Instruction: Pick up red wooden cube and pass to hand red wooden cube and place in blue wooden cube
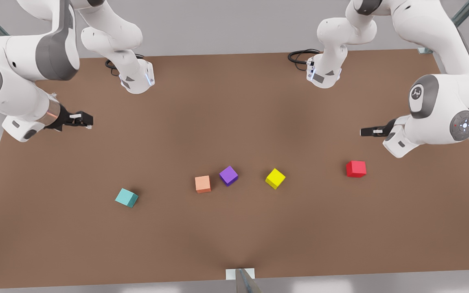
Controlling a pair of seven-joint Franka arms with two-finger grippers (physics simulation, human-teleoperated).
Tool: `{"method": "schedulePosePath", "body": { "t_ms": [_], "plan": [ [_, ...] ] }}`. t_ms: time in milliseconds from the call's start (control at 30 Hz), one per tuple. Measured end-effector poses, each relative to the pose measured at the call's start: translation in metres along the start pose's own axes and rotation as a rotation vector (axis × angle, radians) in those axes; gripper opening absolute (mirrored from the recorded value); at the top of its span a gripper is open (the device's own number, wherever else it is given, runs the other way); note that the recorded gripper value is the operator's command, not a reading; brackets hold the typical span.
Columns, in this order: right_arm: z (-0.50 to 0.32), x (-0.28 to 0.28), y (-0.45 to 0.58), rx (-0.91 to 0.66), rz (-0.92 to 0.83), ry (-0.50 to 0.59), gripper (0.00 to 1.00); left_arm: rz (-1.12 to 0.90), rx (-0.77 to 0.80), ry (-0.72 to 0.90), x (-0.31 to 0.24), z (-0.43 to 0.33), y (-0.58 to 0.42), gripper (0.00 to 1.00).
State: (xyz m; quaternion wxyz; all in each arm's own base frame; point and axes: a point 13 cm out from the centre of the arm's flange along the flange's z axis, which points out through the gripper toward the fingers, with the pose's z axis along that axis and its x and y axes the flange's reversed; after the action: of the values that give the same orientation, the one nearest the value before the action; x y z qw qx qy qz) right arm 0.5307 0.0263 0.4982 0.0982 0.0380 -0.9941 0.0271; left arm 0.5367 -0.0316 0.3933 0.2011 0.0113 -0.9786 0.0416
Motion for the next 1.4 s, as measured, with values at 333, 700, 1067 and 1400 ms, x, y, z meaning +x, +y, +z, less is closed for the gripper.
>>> {"method": "schedulePosePath", "body": {
  "t_ms": [333, 700, 1067, 1400],
  "plan": [
    [-0.001, -0.038, -0.001, 0.003, 0.032, -0.054, 1.00, -0.086, 0.014, 0.059, -0.092, 0.182, 0.055, 1.00],
    [-0.001, -0.046, 0.005, -0.044, 0.046, -0.068, 1.00, -0.084, -0.061, -0.157, -0.135, 0.233, 0.099, 1.00],
    [0.000, -0.046, 0.008, -0.057, 0.050, -0.066, 1.00, 0.007, -0.084, -0.146, -0.133, 0.254, 0.098, 1.00],
    [0.004, -0.045, 0.009, -0.057, 0.052, -0.057, 1.00, 0.117, -0.098, -0.122, -0.142, 0.282, 0.111, 1.00]
  ]
}}
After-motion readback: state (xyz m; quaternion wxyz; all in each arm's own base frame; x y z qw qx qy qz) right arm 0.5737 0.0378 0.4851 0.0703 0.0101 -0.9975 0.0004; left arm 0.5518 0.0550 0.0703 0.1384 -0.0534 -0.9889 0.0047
